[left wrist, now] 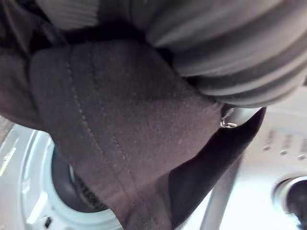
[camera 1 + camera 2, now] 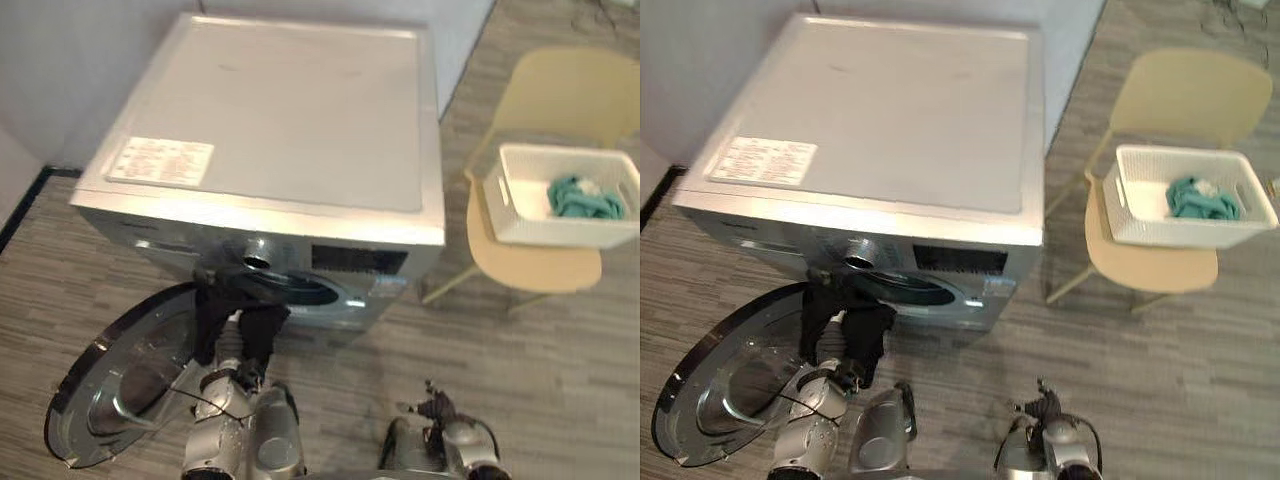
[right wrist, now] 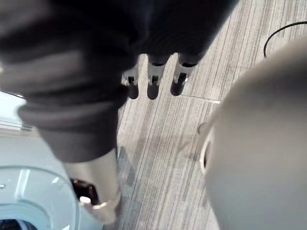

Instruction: Pick up the laundry basket with both hands and put the clothes into the washing machine.

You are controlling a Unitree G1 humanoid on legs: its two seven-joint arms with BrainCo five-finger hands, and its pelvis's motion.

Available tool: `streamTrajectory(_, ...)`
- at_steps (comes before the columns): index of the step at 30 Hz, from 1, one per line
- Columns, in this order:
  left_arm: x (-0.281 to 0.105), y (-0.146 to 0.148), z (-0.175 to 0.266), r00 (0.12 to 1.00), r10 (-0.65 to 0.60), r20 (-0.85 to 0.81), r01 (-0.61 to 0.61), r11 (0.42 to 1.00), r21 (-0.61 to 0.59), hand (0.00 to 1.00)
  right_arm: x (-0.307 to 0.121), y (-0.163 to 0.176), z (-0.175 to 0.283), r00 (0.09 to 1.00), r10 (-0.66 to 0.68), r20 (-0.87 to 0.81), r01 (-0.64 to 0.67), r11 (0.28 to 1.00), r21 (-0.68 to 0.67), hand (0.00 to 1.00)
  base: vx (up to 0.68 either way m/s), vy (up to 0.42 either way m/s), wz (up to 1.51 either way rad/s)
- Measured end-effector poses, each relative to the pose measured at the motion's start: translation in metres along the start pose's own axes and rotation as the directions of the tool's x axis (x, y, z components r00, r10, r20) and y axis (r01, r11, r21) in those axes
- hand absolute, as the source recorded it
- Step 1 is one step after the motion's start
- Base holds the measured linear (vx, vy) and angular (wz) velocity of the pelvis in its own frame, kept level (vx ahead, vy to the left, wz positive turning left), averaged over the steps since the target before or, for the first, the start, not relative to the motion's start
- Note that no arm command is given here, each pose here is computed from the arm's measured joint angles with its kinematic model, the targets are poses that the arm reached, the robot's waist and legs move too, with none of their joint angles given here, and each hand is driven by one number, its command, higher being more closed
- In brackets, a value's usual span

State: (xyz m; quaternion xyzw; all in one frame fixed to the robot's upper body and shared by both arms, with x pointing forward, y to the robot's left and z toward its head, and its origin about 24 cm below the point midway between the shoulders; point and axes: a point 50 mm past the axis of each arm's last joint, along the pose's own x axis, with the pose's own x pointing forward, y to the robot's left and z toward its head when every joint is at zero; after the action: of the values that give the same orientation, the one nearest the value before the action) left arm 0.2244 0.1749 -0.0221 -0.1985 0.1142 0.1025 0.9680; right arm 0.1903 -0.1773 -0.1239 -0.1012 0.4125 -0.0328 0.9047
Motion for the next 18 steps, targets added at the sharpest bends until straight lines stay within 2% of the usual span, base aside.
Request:
streamTrajectory(5,0.029,-0.029,0.020,0.997,-0.060,0.053,0.062,0.997,-0.039,1.00,0.005,0.022,0.057,0.983,0.073,0.170,-0.062,0.995,-0.073,0.00,-0.20,0.033,-0.36)
streamTrajectory(8,0.041,-0.054,0.041,0.987,-0.082,0.139,0.095,0.991,-0.093,1.00,-0.001,0.041,0.097,0.946,0.125,0.299,-0.112,0.992,-0.059,0.00,-0.15,0.017,0.09)
streamTrajectory(10,0.049,-0.070,0.060,0.976,-0.087,0.202,0.115,0.985,-0.128,1.00,-0.009,0.054,0.122,0.906,0.155,0.393,-0.163,0.987,-0.013,0.00,-0.14,-0.008,0.29)
streamTrajectory(12,0.058,-0.087,0.088,0.955,-0.085,0.284,0.138,0.976,-0.169,1.00,-0.022,0.065,0.151,0.843,0.187,0.504,-0.266,0.960,0.089,0.00,-0.15,-0.020,0.16)
streamTrajectory(14,0.060,-0.098,0.120,0.921,-0.086,0.380,0.166,0.969,-0.184,1.00,-0.036,0.075,0.171,0.774,0.220,0.594,-0.405,0.893,0.197,0.00,-0.13,-0.018,-0.01)
streamTrajectory(15,0.058,-0.102,0.138,0.893,-0.087,0.441,0.188,0.963,-0.191,1.00,-0.041,0.076,0.177,0.739,0.239,0.630,-0.488,0.835,0.255,0.00,-0.11,-0.012,-0.04)
streamTrajectory(16,0.058,-0.103,0.149,0.877,-0.085,0.472,0.194,0.963,-0.188,1.00,-0.044,0.077,0.180,0.722,0.248,0.645,-0.521,0.809,0.272,0.00,-0.11,0.004,-0.05)
streamTrajectory(18,0.053,-0.109,0.190,0.798,-0.103,0.594,0.233,0.961,-0.147,1.00,-0.056,0.075,0.187,0.654,0.257,0.711,-0.636,0.697,0.332,0.00,-0.10,0.021,0.05)
